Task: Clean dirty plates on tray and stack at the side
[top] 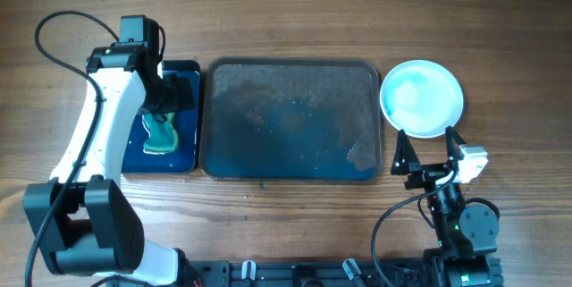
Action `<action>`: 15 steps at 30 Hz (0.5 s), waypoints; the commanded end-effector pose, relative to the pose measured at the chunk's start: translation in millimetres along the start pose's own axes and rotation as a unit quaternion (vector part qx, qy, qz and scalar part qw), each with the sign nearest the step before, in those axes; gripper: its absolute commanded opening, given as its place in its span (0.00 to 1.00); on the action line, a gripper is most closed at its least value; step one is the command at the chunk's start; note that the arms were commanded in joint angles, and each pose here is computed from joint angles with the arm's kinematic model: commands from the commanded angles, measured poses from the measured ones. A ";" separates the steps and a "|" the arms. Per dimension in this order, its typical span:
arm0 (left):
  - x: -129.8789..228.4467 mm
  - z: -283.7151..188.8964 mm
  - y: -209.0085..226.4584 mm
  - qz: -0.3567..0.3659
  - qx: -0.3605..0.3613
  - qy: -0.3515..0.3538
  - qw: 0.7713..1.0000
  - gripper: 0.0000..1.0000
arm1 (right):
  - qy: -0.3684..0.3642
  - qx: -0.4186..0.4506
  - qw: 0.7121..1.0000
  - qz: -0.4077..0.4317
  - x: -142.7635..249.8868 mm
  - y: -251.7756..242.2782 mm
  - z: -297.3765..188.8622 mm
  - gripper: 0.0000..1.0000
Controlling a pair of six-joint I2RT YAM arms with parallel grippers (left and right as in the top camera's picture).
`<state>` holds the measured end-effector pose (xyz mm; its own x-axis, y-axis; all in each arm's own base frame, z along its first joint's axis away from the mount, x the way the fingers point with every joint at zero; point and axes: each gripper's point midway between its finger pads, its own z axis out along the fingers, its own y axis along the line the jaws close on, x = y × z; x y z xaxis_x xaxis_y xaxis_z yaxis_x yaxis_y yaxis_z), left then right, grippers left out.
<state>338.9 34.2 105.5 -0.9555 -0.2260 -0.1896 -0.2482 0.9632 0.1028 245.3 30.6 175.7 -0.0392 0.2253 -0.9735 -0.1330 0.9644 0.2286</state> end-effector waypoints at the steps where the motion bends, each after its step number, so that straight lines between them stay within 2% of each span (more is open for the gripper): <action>1: -2.7 -2.2 -1.4 -0.005 0.004 -0.004 1.000 1.00 | -0.004 -0.009 1.000 -0.006 0.7 2.9 -0.4 1.00; 4: -2.4 -11.3 -1.7 -0.006 0.011 -0.014 1.000 1.00 | -0.004 -0.009 1.000 -0.005 0.7 2.9 -0.4 1.00; 7: -25.7 -44.4 -18.7 -0.015 0.080 -0.110 0.991 1.00 | -0.004 -0.009 1.000 -0.005 0.7 2.9 -0.4 1.00; 9: -40.2 -70.9 -27.5 -0.016 0.121 -0.185 0.975 1.00 | -0.004 -0.009 1.000 -0.005 0.7 2.9 -0.4 1.00; 11: -46.3 -105.4 -33.4 -0.014 0.164 -0.275 0.947 1.00 | -0.004 -0.009 1.000 -0.005 0.7 2.9 -0.4 1.00; 15: -21.0 -138.2 -25.2 -0.014 0.186 -0.380 0.906 1.00 | -0.004 -0.009 1.000 -0.005 0.7 2.9 -0.4 1.00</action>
<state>373.4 4.8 243.7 -0.5802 -0.2203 -0.7841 -0.1203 0.9753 -0.1850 245.2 30.6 176.2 -0.0362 0.2256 -0.9736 -0.1337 0.9643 0.2284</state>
